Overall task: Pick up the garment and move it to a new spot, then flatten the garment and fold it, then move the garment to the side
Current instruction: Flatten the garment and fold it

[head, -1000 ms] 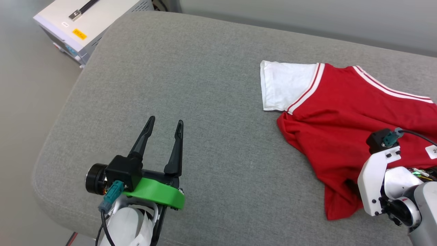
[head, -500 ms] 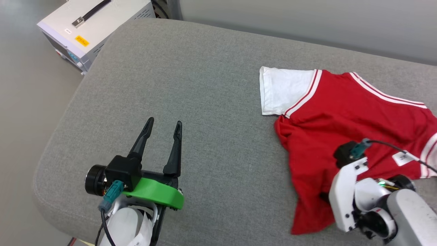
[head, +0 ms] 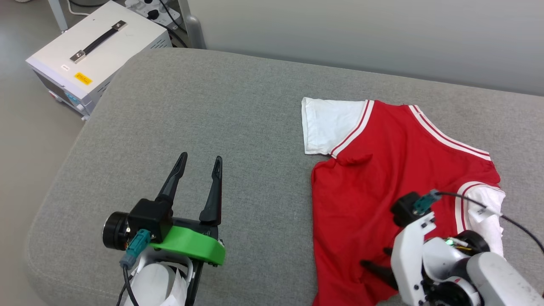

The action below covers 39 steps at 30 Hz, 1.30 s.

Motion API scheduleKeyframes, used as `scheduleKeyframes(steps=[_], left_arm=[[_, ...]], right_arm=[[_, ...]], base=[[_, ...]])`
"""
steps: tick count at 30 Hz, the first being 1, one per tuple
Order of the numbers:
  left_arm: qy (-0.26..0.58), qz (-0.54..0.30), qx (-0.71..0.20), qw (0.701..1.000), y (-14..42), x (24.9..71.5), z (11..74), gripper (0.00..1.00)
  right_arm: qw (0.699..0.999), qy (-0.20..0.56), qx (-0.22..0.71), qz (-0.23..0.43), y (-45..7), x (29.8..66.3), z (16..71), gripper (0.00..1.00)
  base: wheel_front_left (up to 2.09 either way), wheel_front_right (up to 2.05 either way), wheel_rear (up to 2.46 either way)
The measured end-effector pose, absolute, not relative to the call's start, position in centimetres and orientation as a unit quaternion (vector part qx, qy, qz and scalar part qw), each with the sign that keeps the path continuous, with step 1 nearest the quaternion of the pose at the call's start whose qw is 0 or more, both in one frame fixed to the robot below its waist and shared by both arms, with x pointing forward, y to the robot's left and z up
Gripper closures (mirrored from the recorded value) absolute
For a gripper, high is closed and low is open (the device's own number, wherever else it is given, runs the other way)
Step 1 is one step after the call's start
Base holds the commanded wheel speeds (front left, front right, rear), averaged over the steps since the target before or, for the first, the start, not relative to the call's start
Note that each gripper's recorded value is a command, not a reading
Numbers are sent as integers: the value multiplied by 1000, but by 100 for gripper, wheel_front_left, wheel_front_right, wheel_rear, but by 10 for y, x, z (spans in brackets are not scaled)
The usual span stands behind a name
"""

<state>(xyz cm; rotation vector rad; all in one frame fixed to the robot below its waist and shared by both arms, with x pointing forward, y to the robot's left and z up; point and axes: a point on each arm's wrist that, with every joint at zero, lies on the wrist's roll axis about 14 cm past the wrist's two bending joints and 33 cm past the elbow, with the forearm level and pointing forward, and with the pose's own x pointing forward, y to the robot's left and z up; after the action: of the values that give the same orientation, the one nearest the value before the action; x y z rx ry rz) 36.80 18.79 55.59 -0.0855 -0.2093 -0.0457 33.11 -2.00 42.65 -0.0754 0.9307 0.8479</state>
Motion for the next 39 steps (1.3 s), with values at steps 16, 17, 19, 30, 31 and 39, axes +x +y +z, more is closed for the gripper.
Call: scheduleKeyframes(steps=[16, 17, 19, 30, 31, 39], left_arm=[[-83, -44, -45, 995, 173, 383, 541, 0], [-82, -43, -44, 995, 174, 385, 540, 0], [-78, -41, -43, 995, 176, 387, 538, 0], [-50, -21, -34, 998, 190, 397, 518, 0], [-47, -19, -33, 998, 192, 397, 517, 0], [-36, -4, -27, 999, 202, 397, 510, 0]], right_arm=[[903, 413, -30, 111, -192, 444, 459, 0], [902, 419, -28, 101, -197, 449, 456, 0], [897, 432, -22, 87, -203, 456, 449, 0], [863, 500, -38, 58, -209, 483, 395, 0], [861, 504, -43, 58, -209, 485, 391, 0], [848, 515, -106, 61, -219, 499, 378, 100]], base=[[0, 0, 0], [0, 0, 0], [0, 0, 0], [0, 0, 0], [0, 0, 0], [0, 0, 0]])
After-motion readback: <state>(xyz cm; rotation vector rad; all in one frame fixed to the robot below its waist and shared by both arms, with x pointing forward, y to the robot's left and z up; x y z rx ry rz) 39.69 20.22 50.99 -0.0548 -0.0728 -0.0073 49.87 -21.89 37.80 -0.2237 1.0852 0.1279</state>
